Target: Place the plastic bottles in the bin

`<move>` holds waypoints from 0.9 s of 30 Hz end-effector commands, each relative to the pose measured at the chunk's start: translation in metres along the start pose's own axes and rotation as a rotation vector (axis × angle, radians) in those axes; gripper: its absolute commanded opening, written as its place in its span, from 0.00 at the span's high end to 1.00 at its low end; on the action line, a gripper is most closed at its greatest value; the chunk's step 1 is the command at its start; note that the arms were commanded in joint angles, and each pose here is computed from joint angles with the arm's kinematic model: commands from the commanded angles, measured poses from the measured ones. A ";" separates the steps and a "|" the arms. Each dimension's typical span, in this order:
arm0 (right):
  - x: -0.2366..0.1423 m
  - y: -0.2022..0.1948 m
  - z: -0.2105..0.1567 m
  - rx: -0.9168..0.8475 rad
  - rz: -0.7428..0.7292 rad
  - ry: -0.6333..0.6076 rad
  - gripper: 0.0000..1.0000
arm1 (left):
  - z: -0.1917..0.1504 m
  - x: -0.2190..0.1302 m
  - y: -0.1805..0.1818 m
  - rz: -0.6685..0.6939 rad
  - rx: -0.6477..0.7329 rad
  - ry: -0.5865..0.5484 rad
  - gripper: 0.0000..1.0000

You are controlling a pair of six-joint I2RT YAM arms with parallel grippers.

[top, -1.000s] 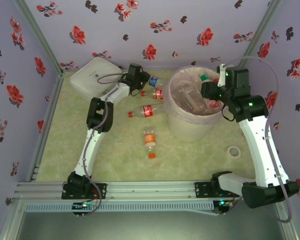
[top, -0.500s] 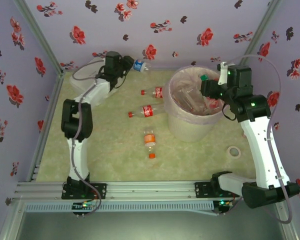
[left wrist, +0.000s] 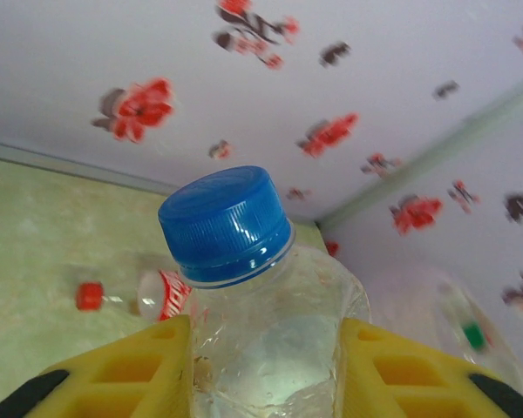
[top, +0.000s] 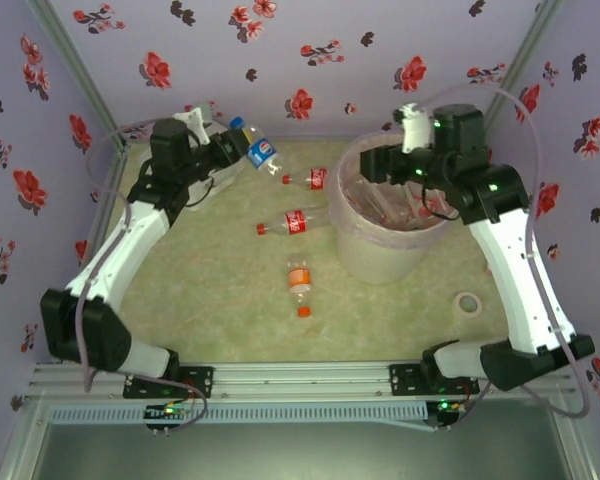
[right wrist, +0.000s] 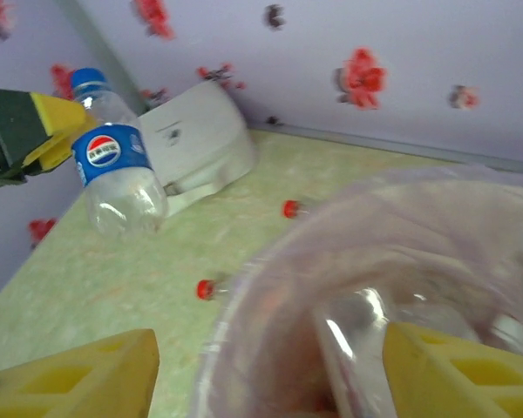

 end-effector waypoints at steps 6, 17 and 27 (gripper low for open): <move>0.047 0.041 0.000 -0.061 0.310 0.175 0.22 | -0.026 -0.046 -0.053 -0.391 0.165 0.030 0.67; 0.088 0.054 -0.004 -0.015 0.516 0.315 0.16 | -0.052 -0.037 -0.050 -0.464 0.417 0.099 0.71; 0.123 0.070 -0.010 0.012 0.583 0.359 0.28 | -0.055 -0.024 -0.065 -0.552 0.496 0.110 0.70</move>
Point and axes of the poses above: each hand's point on the last joint's axis, 136 mm out from that joint toward the fingers, its own x axis out along the fingers, its own y axis along the line the jaws close on, z = x × y, the point moved 10 cm from there along -x, back along the fingers, and after that the axes turned 15 degrees about x, right-handed, at the moved point
